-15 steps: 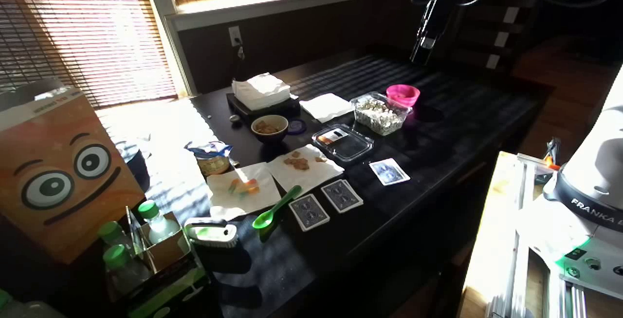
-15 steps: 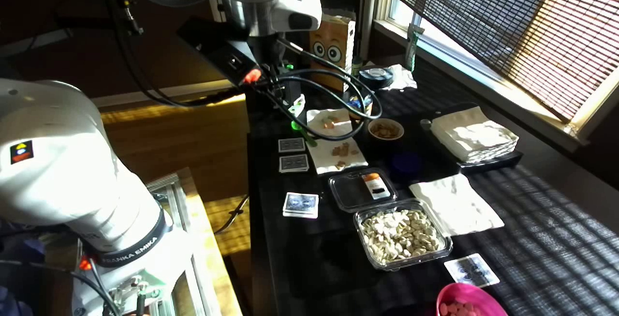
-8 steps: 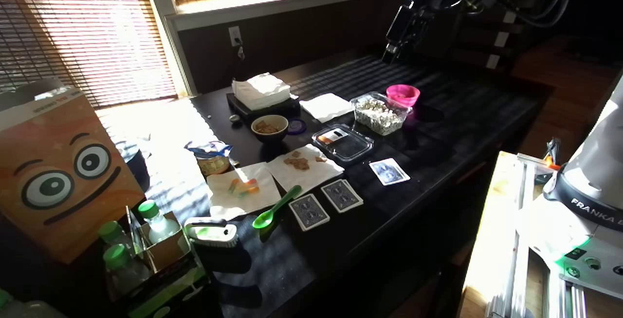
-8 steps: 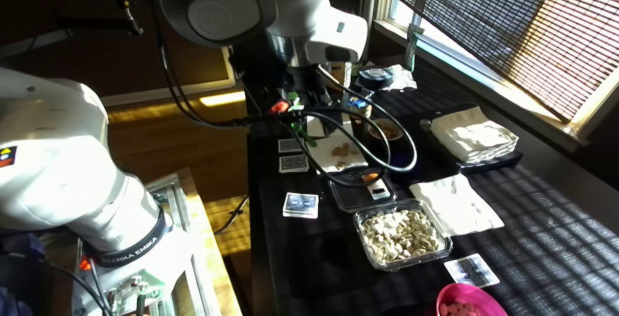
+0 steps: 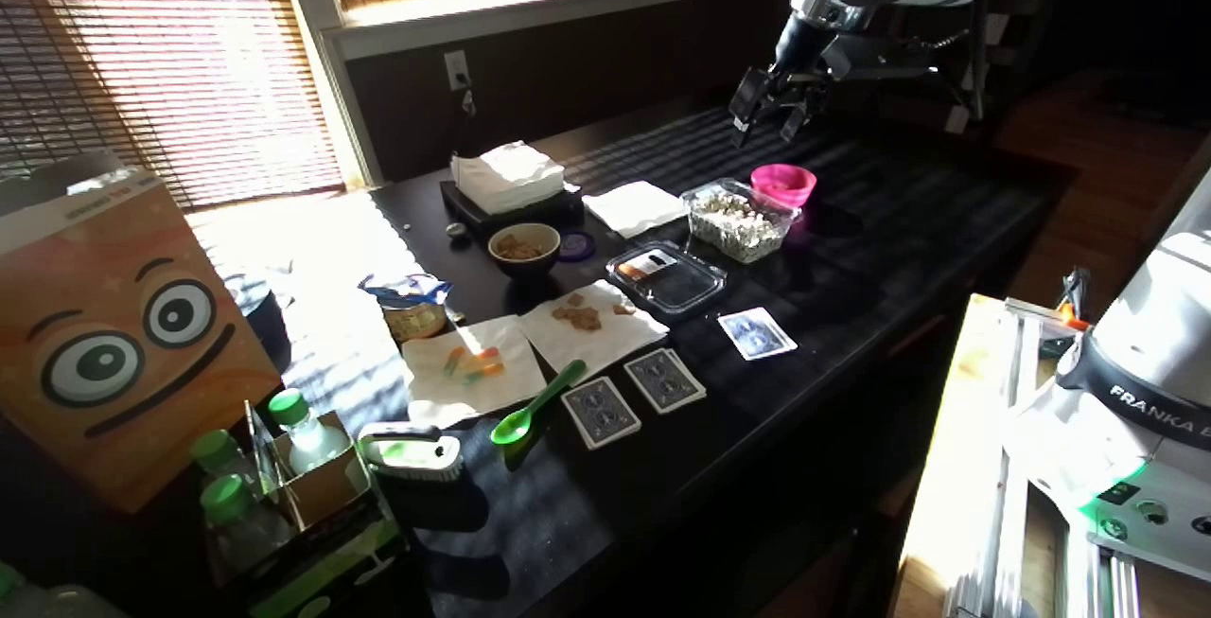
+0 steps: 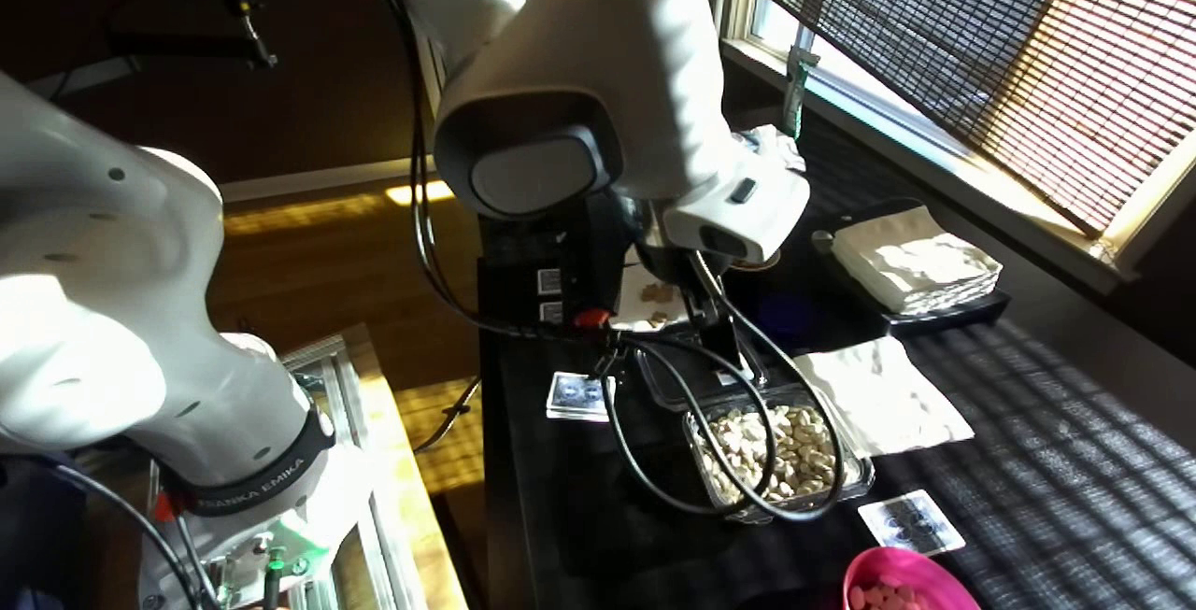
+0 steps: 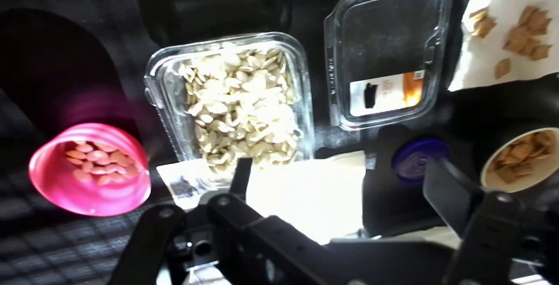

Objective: Move the objects from the pink bowl into the glass bowl

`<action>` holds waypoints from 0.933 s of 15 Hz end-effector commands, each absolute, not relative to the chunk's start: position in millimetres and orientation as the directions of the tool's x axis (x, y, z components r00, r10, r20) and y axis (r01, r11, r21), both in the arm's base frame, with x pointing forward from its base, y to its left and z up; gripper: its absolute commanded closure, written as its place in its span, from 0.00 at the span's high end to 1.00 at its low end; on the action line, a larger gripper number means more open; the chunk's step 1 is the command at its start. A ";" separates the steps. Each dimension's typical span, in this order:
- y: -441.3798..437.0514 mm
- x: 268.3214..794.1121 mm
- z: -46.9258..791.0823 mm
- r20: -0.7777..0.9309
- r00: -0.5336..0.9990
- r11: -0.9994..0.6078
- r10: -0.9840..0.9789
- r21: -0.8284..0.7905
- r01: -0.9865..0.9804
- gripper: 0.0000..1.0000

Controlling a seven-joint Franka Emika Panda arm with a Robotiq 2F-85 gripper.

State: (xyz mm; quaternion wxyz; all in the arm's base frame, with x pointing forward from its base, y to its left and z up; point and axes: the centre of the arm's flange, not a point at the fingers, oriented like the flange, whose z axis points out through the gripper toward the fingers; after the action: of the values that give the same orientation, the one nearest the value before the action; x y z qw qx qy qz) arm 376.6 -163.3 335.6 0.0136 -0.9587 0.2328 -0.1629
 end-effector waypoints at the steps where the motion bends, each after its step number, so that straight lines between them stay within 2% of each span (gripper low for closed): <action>1: -169.4 377.7 328.4 0.296 0.828 -0.877 -0.477 -0.091 -0.473 1.00; 5: -184.1 386.9 313.0 0.261 0.798 -0.834 -0.543 -0.060 -0.548 1.00; 10: -259.1 396.8 278.4 0.225 0.620 -0.635 -0.752 0.004 -0.772 1.00; 14: -304.4 413.6 258.2 0.214 0.502 -0.502 -0.838 0.059 -0.863 1.00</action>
State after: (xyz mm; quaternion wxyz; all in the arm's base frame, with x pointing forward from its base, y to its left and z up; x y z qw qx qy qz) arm 382.2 -279.4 274.7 -0.0552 -0.8845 0.4520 -0.1015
